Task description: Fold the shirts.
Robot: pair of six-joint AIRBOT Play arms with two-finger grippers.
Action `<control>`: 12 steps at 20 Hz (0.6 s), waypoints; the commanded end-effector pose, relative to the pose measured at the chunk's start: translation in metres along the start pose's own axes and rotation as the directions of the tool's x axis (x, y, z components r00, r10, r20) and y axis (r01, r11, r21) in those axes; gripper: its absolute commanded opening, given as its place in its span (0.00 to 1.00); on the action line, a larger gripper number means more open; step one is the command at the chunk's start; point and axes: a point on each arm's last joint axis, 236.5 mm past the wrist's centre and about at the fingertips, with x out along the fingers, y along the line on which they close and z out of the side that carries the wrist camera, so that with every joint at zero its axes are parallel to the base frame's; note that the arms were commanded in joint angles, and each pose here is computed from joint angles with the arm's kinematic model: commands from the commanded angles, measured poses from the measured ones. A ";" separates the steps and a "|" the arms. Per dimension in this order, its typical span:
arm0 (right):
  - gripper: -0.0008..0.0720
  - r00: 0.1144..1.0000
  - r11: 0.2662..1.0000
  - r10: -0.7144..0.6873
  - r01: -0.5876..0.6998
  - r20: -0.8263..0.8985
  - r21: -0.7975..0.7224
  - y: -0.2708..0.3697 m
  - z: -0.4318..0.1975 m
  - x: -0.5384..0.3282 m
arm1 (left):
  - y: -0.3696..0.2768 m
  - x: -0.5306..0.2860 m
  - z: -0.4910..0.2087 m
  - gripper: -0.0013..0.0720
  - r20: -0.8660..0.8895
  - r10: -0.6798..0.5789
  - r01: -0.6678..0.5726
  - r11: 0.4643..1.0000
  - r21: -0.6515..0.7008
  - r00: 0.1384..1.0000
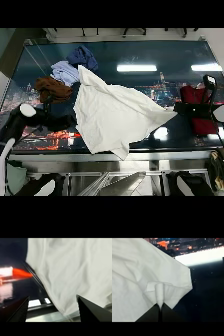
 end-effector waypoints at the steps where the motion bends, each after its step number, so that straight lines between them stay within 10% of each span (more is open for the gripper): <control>1: 0.04 1.000 1.000 0.026 -0.026 0.009 0.014 0.006 0.002 -0.001 | -0.014 0.018 -0.045 0.91 -0.009 -0.149 0.147 0.981 -0.126 0.989; 12: 0.04 0.998 0.997 0.068 -0.068 0.018 0.039 0.016 0.004 -0.001 | -0.019 0.054 -0.089 0.91 -0.182 -0.160 0.126 0.975 -0.185 0.970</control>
